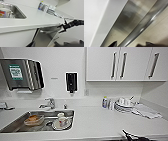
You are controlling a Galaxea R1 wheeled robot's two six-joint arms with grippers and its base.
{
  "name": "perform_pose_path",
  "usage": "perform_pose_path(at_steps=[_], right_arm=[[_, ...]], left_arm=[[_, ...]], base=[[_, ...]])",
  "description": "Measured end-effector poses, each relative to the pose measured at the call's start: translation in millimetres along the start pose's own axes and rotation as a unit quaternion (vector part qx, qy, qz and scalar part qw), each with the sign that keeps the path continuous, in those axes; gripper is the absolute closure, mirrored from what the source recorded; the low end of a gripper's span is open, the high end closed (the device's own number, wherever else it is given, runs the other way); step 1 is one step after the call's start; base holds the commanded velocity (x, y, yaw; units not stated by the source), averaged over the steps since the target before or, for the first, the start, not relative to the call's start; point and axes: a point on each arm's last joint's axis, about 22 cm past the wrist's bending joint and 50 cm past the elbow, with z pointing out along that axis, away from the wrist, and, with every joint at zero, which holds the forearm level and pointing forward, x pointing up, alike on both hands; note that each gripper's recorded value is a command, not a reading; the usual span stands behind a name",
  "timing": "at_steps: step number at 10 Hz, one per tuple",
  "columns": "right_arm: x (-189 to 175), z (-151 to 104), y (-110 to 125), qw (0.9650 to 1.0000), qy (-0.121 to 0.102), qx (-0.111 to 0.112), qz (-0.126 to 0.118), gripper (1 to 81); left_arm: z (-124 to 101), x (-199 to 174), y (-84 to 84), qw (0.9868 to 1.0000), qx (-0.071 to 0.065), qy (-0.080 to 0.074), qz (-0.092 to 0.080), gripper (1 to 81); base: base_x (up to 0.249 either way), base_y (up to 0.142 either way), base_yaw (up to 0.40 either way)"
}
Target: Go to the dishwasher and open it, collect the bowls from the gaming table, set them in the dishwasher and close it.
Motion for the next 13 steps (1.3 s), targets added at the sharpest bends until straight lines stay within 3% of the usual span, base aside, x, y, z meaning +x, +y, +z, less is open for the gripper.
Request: perform_pose_path(at_steps=[3, 8, 13], right_arm=[[-8.4, 24.5, 15.6, 0.9999, -0.005, -0.015, 0.004, 1.0], [2.7, 35.6, 23.3, 0.9995, 0.012, -0.027, -0.002, 1.0], [5.3, 55.8, 27.7, 0.9996, 0.018, -0.023, -0.005, 1.0]], left_arm=[[0.0, -0.1, 0.0, 1.0, 0.0, 0.0, 0.0, 1.0], [1.2, 0.1, 1.0, 1.0, -0.002, 0.0, 0.0, 1.0], [1.9, 0.0, 1.5, 1.0, -0.003, 0.0, 0.0, 1.0]], base=[[0.0, 0.0, 0.0], [0.0, 0.0, 0.0], [0.0, 0.0, 0.0]])
